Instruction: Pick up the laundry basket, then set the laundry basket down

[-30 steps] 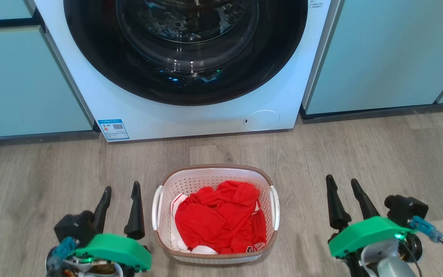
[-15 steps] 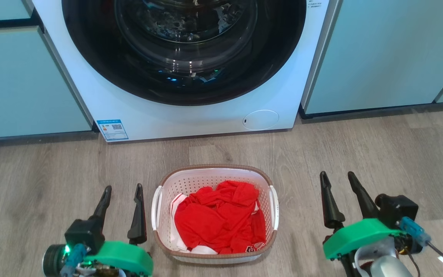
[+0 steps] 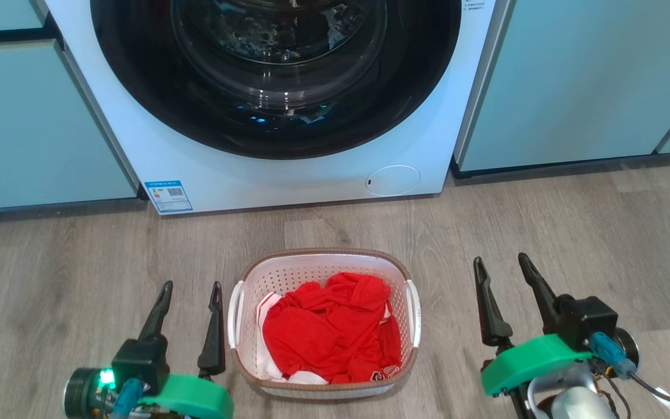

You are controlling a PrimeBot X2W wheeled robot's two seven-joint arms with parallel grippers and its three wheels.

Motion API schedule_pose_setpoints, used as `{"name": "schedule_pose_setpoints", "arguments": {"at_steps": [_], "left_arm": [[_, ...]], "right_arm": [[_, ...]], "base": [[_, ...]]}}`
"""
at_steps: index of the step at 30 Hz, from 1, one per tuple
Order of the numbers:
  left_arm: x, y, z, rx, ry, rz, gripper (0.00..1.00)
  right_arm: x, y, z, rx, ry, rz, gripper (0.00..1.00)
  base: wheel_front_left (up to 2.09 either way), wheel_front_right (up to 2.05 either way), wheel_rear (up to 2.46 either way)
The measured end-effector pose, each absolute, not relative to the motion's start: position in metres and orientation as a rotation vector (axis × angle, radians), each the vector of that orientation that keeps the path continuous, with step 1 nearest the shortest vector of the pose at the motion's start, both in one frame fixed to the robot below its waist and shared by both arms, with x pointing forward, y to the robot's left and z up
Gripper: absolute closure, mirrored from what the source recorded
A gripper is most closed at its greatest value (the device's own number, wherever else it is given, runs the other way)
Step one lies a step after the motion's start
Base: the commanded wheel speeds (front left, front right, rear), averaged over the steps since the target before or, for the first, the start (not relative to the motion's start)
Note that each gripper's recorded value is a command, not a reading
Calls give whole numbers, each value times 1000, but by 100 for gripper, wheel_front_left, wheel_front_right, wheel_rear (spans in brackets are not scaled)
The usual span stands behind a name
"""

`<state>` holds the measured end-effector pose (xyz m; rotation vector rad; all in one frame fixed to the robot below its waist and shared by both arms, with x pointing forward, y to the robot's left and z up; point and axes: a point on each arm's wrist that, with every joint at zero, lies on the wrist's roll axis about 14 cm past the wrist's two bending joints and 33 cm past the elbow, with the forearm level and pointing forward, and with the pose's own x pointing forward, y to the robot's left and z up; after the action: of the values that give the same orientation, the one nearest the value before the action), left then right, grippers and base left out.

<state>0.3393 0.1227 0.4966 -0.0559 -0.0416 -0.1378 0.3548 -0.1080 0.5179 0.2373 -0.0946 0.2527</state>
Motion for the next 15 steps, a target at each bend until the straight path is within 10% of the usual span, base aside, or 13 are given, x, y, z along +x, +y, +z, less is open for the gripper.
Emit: {"name": "schedule_pose_setpoints", "arguments": {"at_steps": [15], "left_arm": [[339,122,496,-60,-39,-141,0]], "right_arm": [[355,-108,517,237,-92,252,0]], "base": [[0,0,0]]}}
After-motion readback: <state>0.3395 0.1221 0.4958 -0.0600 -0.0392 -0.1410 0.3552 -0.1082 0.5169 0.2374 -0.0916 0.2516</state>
